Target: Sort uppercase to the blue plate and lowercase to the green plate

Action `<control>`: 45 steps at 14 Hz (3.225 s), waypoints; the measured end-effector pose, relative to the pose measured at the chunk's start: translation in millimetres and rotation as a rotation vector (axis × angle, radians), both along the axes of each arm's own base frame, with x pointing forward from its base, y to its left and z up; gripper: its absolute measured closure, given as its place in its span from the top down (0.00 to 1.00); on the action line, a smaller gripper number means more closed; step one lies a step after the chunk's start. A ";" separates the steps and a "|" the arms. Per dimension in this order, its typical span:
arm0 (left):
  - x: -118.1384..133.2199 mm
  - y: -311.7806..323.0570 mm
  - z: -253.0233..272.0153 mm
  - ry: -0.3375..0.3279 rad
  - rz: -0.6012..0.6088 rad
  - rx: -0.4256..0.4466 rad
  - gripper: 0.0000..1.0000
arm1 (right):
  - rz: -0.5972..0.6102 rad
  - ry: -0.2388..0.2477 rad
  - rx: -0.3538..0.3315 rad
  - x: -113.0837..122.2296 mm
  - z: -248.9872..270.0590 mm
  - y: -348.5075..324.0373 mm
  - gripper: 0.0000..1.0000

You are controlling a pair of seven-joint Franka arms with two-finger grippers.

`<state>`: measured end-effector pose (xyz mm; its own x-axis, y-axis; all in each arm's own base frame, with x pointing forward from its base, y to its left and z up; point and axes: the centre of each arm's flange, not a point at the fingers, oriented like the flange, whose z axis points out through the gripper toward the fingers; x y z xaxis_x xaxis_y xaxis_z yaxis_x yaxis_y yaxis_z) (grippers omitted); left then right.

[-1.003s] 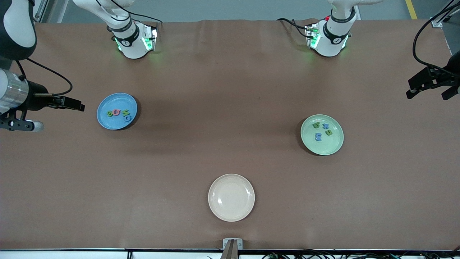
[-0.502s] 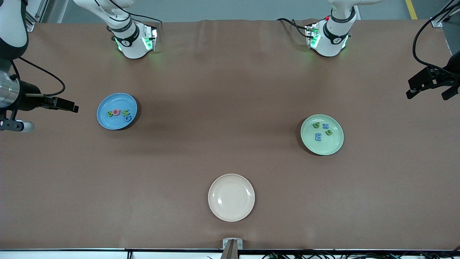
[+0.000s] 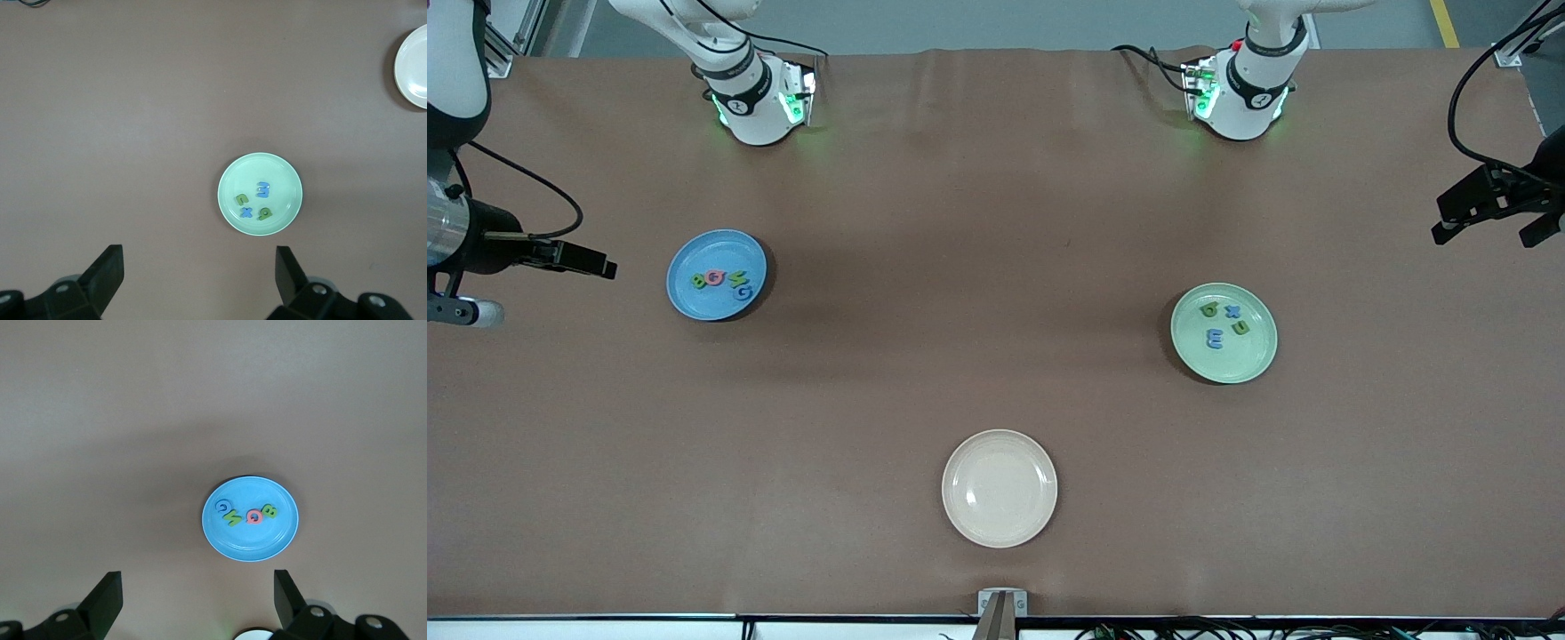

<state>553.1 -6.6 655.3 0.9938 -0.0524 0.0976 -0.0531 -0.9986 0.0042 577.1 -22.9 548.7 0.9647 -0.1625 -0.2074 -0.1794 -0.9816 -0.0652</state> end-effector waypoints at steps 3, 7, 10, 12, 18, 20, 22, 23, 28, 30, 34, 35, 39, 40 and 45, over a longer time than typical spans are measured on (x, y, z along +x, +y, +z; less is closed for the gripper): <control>0.0 0.0 0.0 0.000 0.000 0.000 1.00 | -0.001 0.000 0.000 0.0 -0.2 -0.3 1.00; 0.0 0.0 0.0 0.000 0.000 0.000 1.00 | -0.001 0.000 0.000 -0.1 -0.2 -0.5 1.00; 0.0 0.0 0.0 0.000 0.000 0.000 1.00 | -0.001 0.000 -0.001 0.0 -0.2 -0.6 1.00; 0.0 0.0 0.0 0.000 0.000 0.000 1.00 | 0.000 0.000 -0.005 0.0 -0.2 -1.1 1.00; 0.0 0.9 0.0 0.000 0.002 0.000 1.00 | 0.017 -0.074 -0.065 7.5 15.5 -0.9 1.00; 0.0 1.3 0.0 0.000 0.002 0.000 1.00 | 0.016 -0.107 -0.073 8.4 34.5 -2.2 1.00; 0.0 1.2 0.0 0.000 0.002 0.000 1.00 | 0.014 -0.124 -0.077 7.8 45.0 -3.3 1.00; 0.0 1.3 0.0 0.000 0.002 0.000 1.00 | 0.014 -0.127 -0.077 7.8 46.6 -3.4 1.00; 0.0 1.4 0.0 0.000 0.002 0.000 1.00 | 0.017 -0.102 -0.076 5.0 44.7 -2.2 1.00; 0.0 1.4 0.0 0.000 0.003 0.000 1.00 | 0.030 -0.079 -0.073 2.5 42.9 4.4 1.00; 0.0 1.5 0.0 0.000 0.003 0.000 1.00 | 0.069 -0.069 -0.067 1.6 41.0 13.7 1.00; 0.0 1.4 0.0 0.000 0.003 0.000 1.00 | 0.080 -0.070 -0.066 1.6 41.0 13.6 1.00; 0.0 1.5 0.0 0.000 0.003 0.000 1.00 | 0.156 -0.076 -0.053 1.5 41.8 11.8 1.00; 0.0 1.5 0.0 0.000 0.003 0.000 1.00 | 0.163 -0.080 -0.052 0.9 43.6 10.7 1.00; 0.0 1.5 0.1 0.000 0.003 0.000 1.00 | 0.172 -0.126 -0.047 -20.9 80.5 10.7 1.00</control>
